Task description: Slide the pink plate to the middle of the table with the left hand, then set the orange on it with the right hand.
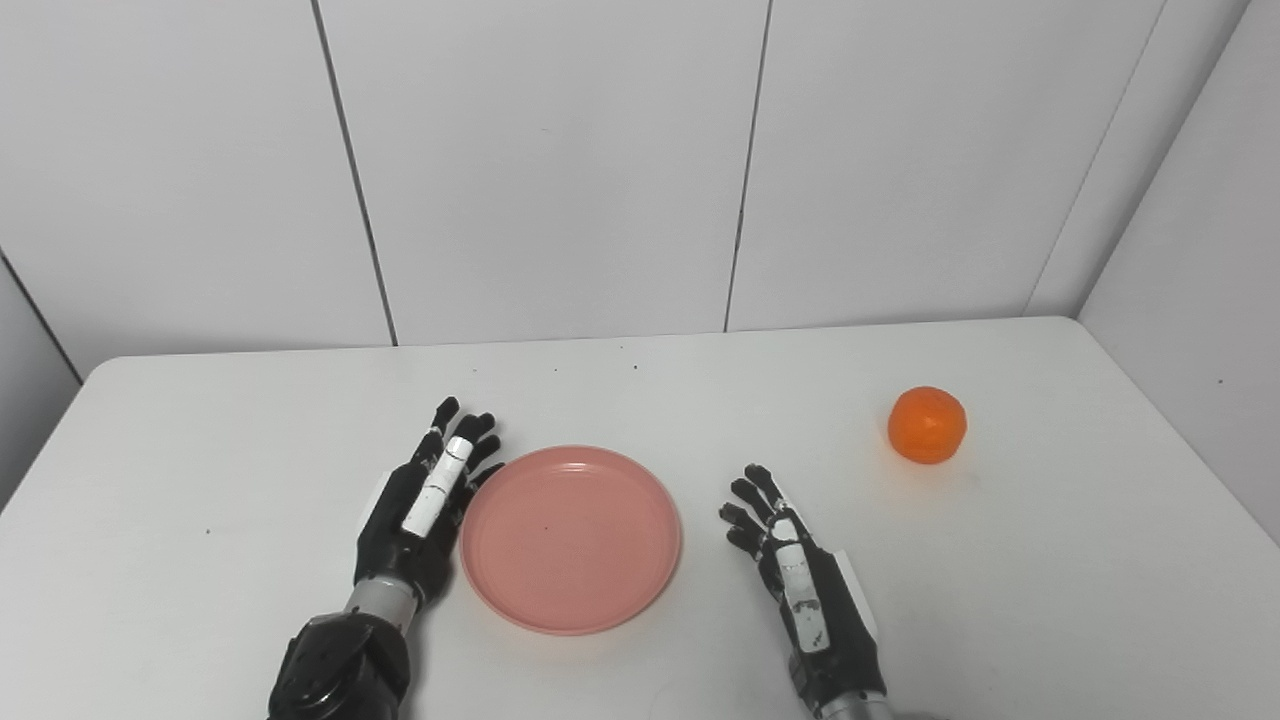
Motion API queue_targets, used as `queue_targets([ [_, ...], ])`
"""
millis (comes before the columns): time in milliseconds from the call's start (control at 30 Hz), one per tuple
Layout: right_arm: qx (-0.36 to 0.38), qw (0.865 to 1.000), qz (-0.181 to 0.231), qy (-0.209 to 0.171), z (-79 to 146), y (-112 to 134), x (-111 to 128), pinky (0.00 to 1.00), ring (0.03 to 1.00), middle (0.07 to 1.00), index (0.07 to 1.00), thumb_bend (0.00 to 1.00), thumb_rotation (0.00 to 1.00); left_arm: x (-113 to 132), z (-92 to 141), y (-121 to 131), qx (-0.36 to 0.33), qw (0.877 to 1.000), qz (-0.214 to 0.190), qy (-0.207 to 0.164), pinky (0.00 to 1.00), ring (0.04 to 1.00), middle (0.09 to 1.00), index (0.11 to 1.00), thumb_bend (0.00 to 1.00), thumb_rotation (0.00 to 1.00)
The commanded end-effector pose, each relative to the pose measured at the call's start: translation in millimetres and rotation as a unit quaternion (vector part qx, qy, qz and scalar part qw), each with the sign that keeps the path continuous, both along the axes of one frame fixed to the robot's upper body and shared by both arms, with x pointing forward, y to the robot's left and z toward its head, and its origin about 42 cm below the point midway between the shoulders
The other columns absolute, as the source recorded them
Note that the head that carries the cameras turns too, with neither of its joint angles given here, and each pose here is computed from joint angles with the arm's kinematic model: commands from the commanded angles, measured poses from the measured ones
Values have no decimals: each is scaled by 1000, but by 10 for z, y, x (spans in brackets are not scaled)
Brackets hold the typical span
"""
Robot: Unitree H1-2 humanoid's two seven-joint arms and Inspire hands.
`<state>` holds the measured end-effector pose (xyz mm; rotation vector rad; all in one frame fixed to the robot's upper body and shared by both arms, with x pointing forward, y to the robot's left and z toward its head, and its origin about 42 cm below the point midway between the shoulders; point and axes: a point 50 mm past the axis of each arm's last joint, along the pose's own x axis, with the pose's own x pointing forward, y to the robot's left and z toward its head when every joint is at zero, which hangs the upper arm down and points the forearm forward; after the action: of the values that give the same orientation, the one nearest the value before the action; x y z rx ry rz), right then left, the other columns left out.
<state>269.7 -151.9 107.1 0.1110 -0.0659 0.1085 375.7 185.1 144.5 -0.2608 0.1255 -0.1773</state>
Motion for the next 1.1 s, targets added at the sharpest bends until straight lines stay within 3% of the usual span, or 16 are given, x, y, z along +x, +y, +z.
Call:
queue_targets([
  [0, 8, 998, 9, 57, -256, 102, -137, 892, 874, 915, 926, 798, 998, -29, -80, 17, 3, 1000, 3, 11, 832, 901, 899, 1000, 818, 597],
  [167, -24, 999, -9, 30, -190, 32, -113, 885, 870, 905, 928, 721, 908, -22, -76, 12, 1, 1000, 0, 11, 860, 911, 907, 1000, 832, 596],
  [267, -50, 998, -27, 6, -118, -19, -96, 871, 860, 882, 904, 762, 923, -9, -83, 10, 4, 1000, 3, 13, 846, 904, 896, 1000, 821, 597],
  [400, -83, 995, -55, -30, 71, -51, -63, 855, 845, 839, 867, 733, 888, 17, -87, 14, 8, 1000, 3, 12, 815, 894, 896, 1000, 807, 605],
  [567, -106, 989, -79, -73, 292, -83, 3, 807, 823, 799, 840, 723, 848, 44, -79, 20, 7, 1000, 2, 13, 812, 895, 892, 1000, 815, 601],
  [733, -178, 973, -87, -119, 550, -201, 106, 804, 813, 804, 845, 708, 885, 59, -83, 5, 5, 1000, -5, 11, 828, 902, 899, 1000, 801, 598],
  [967, -201, 966, -95, -135, 810, -417, 240, 672, 723, 735, 767, 729, 779, 60, -97, -49, 0, 1000, -10, 12, 843, 903, 902, 1000, 799, 589],
  [1067, -216, 961, -100, -140, 904, -500, 278, 664, 704, 683, 730, 759, 793, 58, -107, -65, 1, 1000, -11, 12, 830, 898, 896, 1000, 798, 592],
])
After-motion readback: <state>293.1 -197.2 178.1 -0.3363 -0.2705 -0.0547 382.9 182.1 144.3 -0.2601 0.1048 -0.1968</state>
